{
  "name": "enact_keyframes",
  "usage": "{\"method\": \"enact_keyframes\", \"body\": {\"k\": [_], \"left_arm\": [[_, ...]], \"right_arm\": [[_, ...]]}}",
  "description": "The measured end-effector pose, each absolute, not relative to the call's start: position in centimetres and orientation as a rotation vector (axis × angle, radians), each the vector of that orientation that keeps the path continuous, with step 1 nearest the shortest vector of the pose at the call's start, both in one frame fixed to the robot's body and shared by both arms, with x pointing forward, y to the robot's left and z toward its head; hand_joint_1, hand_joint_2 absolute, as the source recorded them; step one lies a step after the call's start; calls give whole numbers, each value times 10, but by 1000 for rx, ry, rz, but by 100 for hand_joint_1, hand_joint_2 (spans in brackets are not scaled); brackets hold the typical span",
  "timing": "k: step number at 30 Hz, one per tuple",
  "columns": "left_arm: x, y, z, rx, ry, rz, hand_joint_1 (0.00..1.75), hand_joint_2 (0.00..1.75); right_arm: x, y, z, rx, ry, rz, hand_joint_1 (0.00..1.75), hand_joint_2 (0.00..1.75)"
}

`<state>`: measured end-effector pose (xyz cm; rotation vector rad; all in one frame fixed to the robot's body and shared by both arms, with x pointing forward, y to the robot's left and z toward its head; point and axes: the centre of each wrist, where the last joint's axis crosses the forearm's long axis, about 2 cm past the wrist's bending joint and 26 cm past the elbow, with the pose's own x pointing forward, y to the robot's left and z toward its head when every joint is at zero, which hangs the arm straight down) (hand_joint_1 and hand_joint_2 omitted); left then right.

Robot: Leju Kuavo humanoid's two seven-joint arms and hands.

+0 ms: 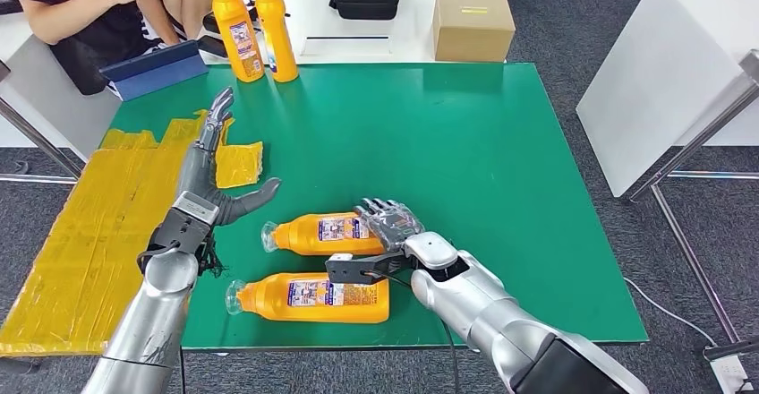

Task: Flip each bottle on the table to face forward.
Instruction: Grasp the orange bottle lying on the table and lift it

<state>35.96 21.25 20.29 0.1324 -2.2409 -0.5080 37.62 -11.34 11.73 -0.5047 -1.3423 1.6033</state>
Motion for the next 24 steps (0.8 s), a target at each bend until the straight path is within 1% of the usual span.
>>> {"method": "enact_keyframes", "body": {"k": [3, 16, 20, 24], "left_arm": [[359, 213, 203, 132, -2239, -505, 0, 175], [355, 213, 206, 136, -2244, -494, 0, 175], [351, 213, 206, 142, -2245, -485, 0, 175], [346, 214, 202, 134, -2237, -463, 0, 175]], "right_arm": [[376, -113, 117, -508, -1341, 1600, 175, 175], [374, -112, 115, -561, -1380, 1561, 175, 175], [367, -111, 112, -636, -1462, 1492, 175, 175], [362, -111, 117, -659, -1623, 1324, 175, 175]]}}
